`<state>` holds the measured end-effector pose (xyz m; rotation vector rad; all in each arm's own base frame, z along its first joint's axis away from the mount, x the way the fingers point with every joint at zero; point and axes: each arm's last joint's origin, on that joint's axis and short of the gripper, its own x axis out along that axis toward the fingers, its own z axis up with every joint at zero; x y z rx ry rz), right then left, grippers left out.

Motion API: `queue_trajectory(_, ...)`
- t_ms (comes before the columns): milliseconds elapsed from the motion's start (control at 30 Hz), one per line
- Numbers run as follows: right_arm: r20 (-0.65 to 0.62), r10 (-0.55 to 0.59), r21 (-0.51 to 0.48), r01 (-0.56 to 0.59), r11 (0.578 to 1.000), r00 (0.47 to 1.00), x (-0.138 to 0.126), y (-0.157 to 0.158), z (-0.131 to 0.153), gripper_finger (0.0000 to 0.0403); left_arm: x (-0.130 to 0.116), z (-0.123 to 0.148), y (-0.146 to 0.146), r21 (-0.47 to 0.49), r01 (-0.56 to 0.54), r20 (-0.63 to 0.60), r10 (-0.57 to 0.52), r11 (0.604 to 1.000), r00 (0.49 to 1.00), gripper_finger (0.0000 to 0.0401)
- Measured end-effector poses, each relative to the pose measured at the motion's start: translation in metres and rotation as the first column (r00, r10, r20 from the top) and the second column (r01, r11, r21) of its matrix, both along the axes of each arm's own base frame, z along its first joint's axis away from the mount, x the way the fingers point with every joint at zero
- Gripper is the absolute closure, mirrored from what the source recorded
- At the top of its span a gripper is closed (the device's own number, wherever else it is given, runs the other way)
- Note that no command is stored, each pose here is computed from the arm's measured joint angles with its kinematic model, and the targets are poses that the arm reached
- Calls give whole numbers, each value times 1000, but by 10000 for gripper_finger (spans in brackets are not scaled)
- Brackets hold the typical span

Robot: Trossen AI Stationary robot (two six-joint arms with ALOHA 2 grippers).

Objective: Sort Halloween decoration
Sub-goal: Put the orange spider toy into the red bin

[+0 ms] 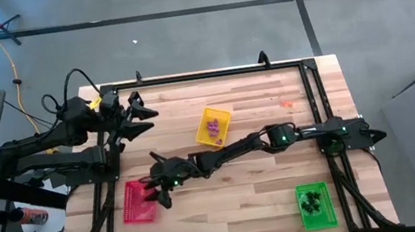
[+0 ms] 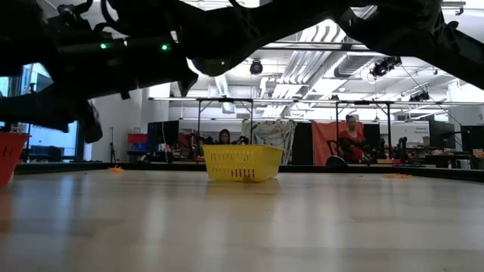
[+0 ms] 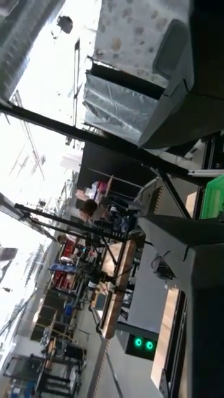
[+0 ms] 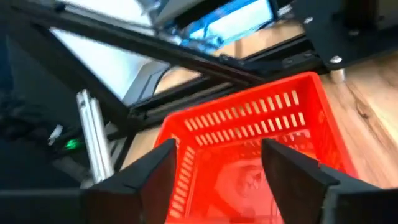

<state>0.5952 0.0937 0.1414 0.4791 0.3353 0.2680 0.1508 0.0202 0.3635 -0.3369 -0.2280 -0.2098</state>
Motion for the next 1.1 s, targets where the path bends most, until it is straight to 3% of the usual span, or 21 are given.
queue_trajectory(200, -117, 190, -16, -193, 981, 975, -8, -41, 26, 156, 0, 1, 2, -16, -55, 9, 55, 998, 998, 227)
queue_trajectory(367, -306, 284, -134, -337, 932, 909, -36, -75, 57, 156, 0, 1, 2, -22, -80, 15, 81, 997, 997, 227)
queue_trajectory(500, -488, 328, -180, -461, 869, 809, -69, -96, 77, 156, 0, 2, 3, -25, -98, 27, 99, 995, 995, 227)
queue_trajectory(700, -707, 371, -60, -574, 817, 602, -117, -104, 73, 156, -1, 4, 4, 1, -123, 47, 123, 992, 991, 227)
queue_trajectory(800, -742, 381, -18, -585, 811, 552, -148, -94, 65, 156, -1, 4, 4, -4, -148, 49, 148, 989, 988, 227)
queue_trajectory(933, -719, 344, -12, -505, 863, 604, -205, -77, 63, 156, -1, 4, 5, -10, -167, 49, 167, 986, 985, 227)
queue_trajectory(1100, -619, 144, -97, -257, 962, 772, -282, -55, 73, 156, 0, 3, 5, -10, -168, 40, 168, 986, 985, 227)
